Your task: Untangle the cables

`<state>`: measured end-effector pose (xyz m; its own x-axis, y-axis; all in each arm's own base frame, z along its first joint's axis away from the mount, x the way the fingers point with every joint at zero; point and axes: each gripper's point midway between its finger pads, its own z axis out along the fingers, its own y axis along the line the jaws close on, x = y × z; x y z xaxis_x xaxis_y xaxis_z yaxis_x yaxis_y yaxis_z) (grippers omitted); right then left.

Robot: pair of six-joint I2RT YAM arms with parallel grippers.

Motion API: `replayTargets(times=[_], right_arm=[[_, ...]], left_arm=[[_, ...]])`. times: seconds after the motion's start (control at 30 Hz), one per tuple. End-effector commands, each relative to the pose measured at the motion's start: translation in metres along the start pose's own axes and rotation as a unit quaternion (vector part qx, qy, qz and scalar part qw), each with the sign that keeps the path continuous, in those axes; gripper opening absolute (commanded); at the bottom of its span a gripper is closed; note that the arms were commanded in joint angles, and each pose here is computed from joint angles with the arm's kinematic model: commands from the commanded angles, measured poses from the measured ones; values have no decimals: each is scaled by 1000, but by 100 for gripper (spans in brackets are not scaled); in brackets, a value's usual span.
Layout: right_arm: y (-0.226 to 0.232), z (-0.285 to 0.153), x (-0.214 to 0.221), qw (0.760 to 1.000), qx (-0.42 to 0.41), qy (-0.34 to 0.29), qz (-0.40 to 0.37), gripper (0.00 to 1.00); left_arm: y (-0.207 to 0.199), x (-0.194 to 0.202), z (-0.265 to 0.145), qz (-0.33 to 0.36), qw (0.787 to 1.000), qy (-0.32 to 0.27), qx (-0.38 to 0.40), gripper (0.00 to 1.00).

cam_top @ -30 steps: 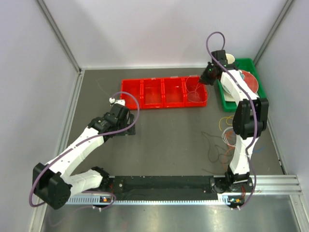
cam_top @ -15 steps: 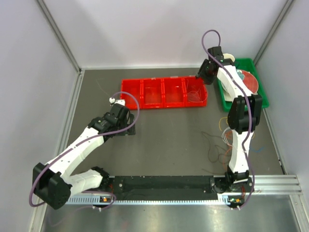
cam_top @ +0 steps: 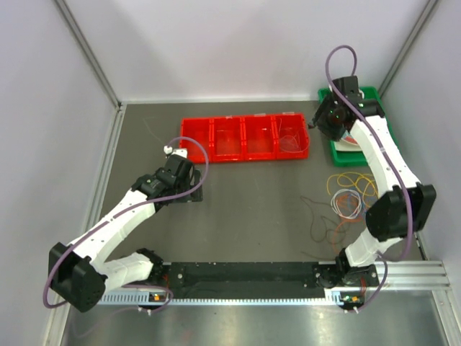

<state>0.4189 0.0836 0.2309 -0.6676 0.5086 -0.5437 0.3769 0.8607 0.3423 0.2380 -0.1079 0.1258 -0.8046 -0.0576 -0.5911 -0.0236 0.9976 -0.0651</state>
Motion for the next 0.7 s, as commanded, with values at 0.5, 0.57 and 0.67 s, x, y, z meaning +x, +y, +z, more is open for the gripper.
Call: replayTargets(times=[0.5, 0.57, 0.67], right_arm=[[-85, 1, 200, 965, 19, 261, -33, 62], [-87, 6, 211, 960, 17, 276, -47, 62], [-90, 12, 221, 955, 22, 291, -54, 61]], left_arm=[[-6, -5, -4, -2, 1000, -15, 13, 95], [-8, -5, -5, -1, 1000, -16, 14, 95], [-8, -4, -5, 2, 1000, -16, 10, 95]])
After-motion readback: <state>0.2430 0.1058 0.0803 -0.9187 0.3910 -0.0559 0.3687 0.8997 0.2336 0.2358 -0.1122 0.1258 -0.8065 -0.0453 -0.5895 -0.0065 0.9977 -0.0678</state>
